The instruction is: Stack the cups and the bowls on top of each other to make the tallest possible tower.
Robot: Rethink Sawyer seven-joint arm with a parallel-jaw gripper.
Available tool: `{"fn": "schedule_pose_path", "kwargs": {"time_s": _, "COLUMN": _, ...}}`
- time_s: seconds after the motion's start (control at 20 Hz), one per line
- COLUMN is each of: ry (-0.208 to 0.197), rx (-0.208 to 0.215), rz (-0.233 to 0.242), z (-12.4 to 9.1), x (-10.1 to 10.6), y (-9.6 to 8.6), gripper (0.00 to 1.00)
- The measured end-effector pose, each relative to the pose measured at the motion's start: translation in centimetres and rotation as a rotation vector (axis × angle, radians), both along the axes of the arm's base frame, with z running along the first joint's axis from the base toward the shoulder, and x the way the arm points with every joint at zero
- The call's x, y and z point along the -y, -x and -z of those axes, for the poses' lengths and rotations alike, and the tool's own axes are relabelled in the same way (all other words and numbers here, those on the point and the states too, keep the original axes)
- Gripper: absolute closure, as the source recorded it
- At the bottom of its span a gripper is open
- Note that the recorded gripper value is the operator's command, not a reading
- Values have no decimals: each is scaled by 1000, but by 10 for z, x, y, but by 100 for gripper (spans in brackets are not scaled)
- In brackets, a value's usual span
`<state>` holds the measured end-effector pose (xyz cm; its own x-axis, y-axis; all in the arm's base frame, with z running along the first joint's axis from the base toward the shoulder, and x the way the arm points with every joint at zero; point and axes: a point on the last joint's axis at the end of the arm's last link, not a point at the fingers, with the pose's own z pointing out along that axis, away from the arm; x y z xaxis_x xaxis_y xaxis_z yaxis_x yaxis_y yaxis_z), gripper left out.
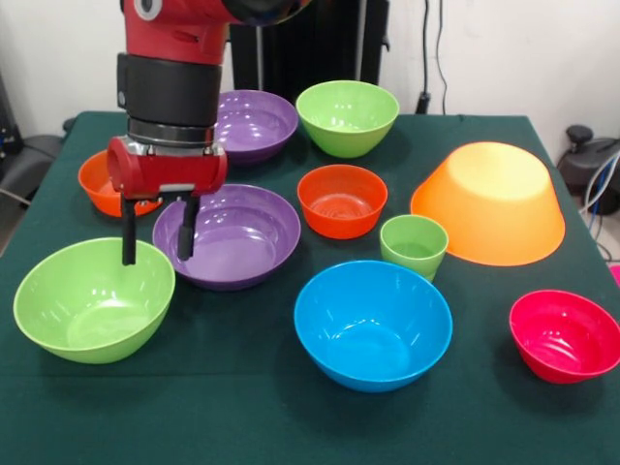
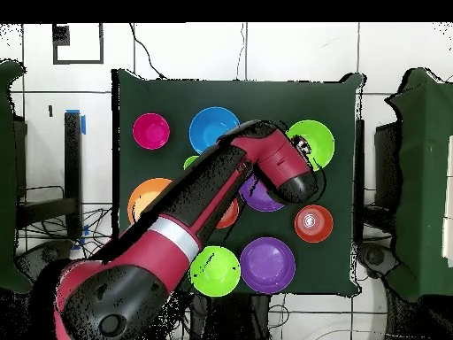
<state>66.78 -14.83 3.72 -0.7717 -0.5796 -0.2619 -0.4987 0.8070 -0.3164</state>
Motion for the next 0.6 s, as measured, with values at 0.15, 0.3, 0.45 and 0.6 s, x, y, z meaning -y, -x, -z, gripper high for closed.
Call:
{"fn": "schedule_pose_path", "kwargs": {"time_s": 0.15, "ry": -23, "rx": 2, "rz": 50, "z": 8, "x": -2, "y": -1, "gripper": 0}}
{"fn": "schedule_pose_path", "kwargs": {"time_s": 0.3, "ry": -49, "rx": 1, "rz": 104, "z": 18, "x": -3, "y": -2, "gripper": 0}}
{"fn": "schedule_pose_path", "kwargs": {"time_s": 0.45, "ry": -70, "rx": -1, "rz": 149, "z": 26, "x": -4, "y": -2, "gripper": 0}}
{"fn": "schedule_pose_path", "kwargs": {"time_s": 0.6, "ry": -87, "rx": -9, "rz": 188, "z": 36, "x": -5, "y": -1, "gripper": 0}}
